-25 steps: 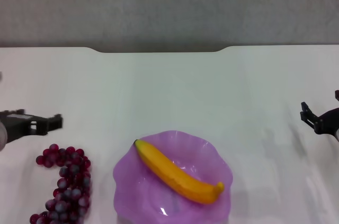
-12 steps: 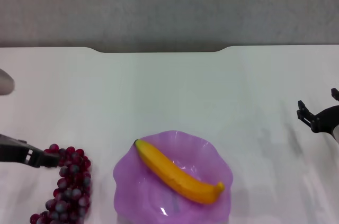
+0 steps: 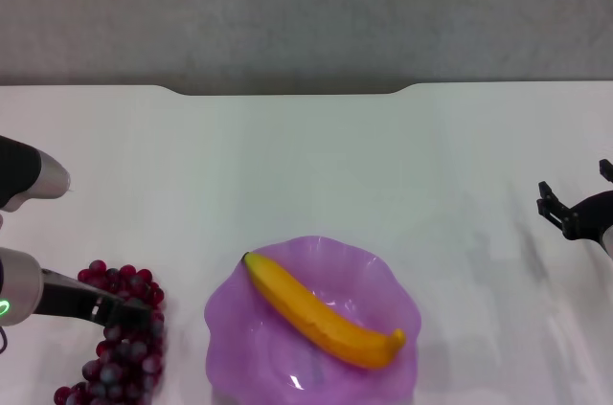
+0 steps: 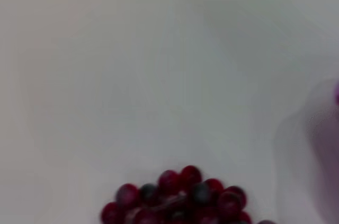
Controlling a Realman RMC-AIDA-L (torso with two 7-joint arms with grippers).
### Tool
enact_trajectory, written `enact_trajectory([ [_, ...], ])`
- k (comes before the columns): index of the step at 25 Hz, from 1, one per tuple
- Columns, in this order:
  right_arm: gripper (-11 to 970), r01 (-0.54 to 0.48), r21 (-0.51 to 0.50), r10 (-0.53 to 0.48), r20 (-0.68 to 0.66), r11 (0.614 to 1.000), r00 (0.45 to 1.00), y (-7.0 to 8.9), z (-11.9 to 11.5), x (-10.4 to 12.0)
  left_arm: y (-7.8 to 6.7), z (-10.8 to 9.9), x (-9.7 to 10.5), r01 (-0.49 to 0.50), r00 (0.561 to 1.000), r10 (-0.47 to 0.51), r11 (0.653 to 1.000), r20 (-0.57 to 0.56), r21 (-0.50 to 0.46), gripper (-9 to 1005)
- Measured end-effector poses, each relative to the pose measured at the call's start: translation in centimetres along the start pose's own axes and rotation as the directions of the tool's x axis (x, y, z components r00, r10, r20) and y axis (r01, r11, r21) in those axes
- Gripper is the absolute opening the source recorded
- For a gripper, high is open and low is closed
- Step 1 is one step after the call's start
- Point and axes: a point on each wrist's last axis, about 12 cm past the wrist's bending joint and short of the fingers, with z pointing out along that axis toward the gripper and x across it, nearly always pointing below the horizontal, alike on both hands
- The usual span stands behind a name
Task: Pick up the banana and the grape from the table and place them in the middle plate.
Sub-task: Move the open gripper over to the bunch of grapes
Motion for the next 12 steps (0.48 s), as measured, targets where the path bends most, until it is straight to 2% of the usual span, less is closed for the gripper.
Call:
enact_trajectory([
  [12,885,0.003,-0.001,-0.003,0.0,1.0,1.0,0.0,0.0,0.0,0.7,2.1,0.4,0.044,0.999,-0.044,0.999,-0.01,0.021,890],
])
